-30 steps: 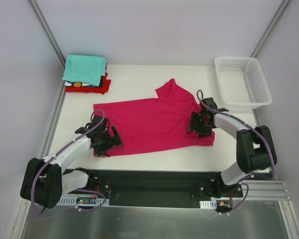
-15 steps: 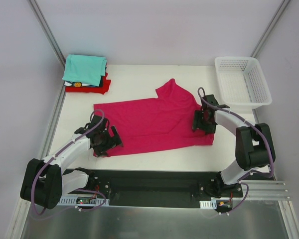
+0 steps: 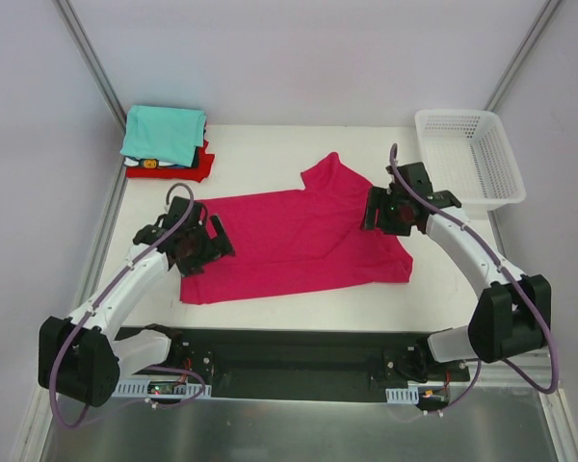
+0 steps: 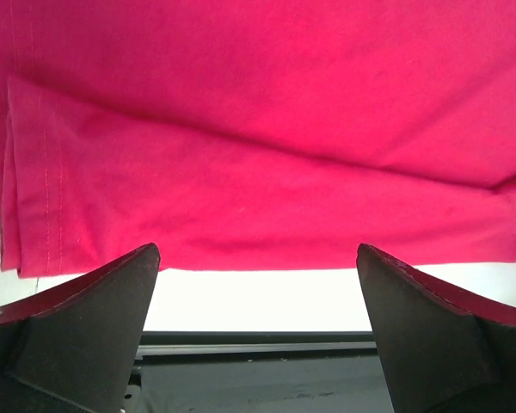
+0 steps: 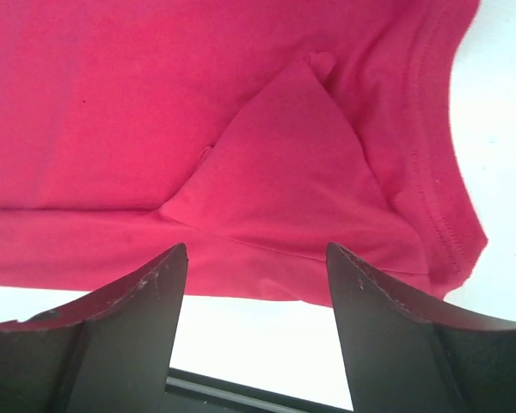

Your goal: Fold and stack the t-shirts

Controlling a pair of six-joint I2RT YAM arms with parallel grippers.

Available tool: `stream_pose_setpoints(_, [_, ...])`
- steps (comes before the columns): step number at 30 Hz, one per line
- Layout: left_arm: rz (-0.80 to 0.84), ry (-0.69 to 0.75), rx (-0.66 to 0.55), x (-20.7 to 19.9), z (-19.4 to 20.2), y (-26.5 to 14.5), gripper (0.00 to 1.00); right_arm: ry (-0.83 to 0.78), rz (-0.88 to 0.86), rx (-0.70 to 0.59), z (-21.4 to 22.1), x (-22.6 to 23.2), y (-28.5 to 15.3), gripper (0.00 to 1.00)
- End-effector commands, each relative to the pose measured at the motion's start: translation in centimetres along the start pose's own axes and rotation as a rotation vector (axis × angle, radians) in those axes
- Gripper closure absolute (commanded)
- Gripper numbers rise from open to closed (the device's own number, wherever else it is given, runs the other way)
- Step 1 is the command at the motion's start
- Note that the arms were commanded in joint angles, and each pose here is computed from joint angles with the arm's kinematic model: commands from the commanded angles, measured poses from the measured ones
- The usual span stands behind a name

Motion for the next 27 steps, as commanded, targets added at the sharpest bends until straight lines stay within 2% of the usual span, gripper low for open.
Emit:
stream_pose_setpoints(1, [0.001,0.061,-0.031,-2.3,-1.9,-0.8,0.01,-0.015,-0.109,0.018,-0.9,1.4,-0.1,0.31])
stream_pose_setpoints(5, [0.011,0.103,0.022,-4.8,-2.2,1.0,0.01,-0.014,-0.165,0.034,-1.5,2.1,1.2,0.34])
stream_pose_setpoints(9, [0.092,0.173,0.103,-7.2,-1.1,2.9,0.01,-0.018,-0.180,0.056,-1.8,2.6,2.6,0.36])
stream_pose_setpoints(14, [0.105,0.182,0.108,-8.0,-1.4,3.5,0.01,-0.021,-0.192,0.070,-2.9,3.0,3.8,0.36])
stream_pose_setpoints(20, [0.136,0.177,0.182,-9.5,-1.5,5.0,0.01,-0.015,-0.242,0.071,-3.9,3.9,5.0,0.40])
stream_pose_setpoints(27, [0.145,0.187,0.203,-9.8,-1.5,5.8,0.01,-0.033,-0.227,0.129,-3.3,4.1,6.3,0.43])
Point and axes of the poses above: each gripper's point midway between its finger pads, its own y axis out along the fingers, its own x axis along the line the jaws close on, z = x × y, the point moved 8 cm from there along -y, back along the fingers, and after that the axes turned 14 degrees about -y, right-handed, at the moved point
